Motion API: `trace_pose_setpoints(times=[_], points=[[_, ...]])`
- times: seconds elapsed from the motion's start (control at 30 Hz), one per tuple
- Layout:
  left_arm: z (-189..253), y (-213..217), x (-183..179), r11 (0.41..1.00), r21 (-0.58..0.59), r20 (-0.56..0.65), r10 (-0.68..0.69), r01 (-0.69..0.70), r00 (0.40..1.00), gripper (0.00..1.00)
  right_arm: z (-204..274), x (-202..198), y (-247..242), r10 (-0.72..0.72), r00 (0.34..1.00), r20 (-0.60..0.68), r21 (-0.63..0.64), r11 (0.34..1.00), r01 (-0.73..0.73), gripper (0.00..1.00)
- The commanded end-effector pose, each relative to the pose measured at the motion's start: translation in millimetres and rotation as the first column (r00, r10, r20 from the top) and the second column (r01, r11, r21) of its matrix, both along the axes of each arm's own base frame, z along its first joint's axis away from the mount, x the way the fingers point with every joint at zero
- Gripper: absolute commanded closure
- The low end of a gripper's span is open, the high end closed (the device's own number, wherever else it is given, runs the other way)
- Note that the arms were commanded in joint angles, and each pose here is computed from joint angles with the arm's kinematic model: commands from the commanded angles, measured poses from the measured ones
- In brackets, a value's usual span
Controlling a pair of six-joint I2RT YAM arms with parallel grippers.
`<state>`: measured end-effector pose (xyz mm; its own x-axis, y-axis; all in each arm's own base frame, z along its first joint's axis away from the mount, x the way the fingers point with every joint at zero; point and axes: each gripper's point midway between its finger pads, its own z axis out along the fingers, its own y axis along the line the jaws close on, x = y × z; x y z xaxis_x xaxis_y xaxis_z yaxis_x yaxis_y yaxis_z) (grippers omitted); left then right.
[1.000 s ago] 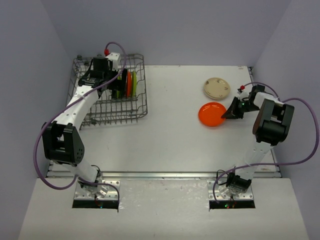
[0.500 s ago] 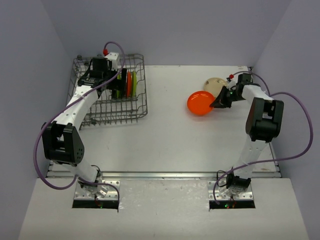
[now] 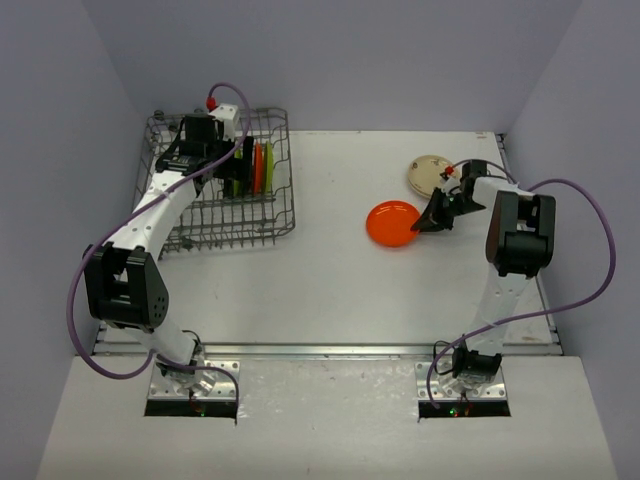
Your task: Unload the plates from the dish rack
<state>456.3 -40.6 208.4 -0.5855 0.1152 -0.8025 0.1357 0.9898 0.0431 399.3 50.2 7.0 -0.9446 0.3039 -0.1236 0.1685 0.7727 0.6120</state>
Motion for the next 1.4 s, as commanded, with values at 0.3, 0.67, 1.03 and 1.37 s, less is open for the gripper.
trace_pose_setpoints(times=[0.3, 0.67, 1.03, 1.37], points=[[17.5, 9.5, 18.4, 0.997, -0.044, 0.045, 0.06, -0.058, 0.997, 0.08, -6.1, -29.2, -4.4, 0.096, 0.995, -0.017, -0.046, 0.994, -0.097, 0.66], [-6.9, 40.7, 38.0, 0.984, -0.02, -0.039, 0.179, -0.18, 0.983, 0.48, 29.9, -14.0, -11.3, 0.091, 0.992, 0.091, -0.101, 0.992, -0.082, 0.45], [-42.6, 57.7, 63.8, 0.977, 0.035, -0.088, 0.212, -0.21, 0.973, 0.57, 97.8, -2.4, -14.3, 0.114, 0.954, 0.276, -0.159, 0.985, -0.071, 0.03], [-72.0, 60.4, 85.9, 0.985, -0.038, -0.142, 0.164, -0.171, 0.976, 0.68, 123.2, -7.4, -10.2, 0.131, 0.934, 0.332, -0.154, 0.985, -0.083, 0.02]])
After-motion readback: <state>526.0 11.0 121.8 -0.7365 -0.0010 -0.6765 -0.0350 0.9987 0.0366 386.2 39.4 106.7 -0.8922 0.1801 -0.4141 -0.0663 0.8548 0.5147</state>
